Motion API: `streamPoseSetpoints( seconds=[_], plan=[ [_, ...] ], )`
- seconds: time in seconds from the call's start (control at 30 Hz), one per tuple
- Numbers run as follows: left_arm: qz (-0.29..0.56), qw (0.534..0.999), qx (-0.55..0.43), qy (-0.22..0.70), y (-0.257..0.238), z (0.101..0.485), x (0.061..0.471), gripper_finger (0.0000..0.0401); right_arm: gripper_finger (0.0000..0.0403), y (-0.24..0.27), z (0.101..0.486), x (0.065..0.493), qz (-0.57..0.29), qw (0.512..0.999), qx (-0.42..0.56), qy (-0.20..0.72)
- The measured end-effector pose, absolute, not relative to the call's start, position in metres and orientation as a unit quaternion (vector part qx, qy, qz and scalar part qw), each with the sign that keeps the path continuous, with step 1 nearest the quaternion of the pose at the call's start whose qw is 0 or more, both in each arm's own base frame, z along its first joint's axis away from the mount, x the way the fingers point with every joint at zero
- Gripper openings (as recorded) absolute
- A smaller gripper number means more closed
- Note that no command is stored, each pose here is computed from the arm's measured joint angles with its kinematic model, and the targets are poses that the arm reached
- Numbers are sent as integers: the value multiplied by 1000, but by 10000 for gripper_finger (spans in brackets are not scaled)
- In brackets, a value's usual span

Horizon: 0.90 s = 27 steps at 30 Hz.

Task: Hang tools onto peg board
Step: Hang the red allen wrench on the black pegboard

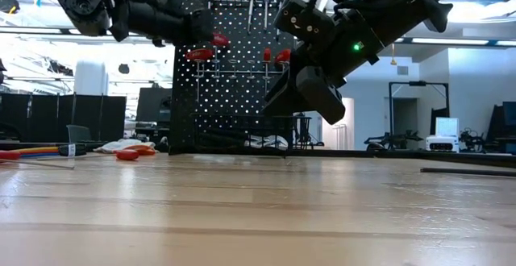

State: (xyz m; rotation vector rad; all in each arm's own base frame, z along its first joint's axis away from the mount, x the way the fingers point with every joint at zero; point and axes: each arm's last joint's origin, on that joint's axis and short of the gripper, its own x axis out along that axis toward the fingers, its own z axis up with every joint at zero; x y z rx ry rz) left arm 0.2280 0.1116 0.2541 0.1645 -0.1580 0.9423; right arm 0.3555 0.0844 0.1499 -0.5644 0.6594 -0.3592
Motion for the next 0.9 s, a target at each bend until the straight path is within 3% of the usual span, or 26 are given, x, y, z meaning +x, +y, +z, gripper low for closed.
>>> streamPoseSetpoints(
  seconds=[0.17,0.5,0.73,0.9],
  plan=[
    [440,892,91,-53,110,251,229,62,179,84,150,356,-173,892,-272,318],
    [453,886,99,12,92,265,208,174,179,84,150,355,-173,892,-270,319],
    [391,917,70,24,54,287,164,183,179,84,151,358,-155,913,-223,305],
    [313,946,59,65,29,284,140,183,179,75,154,376,-51,965,-99,237]
  ],
)
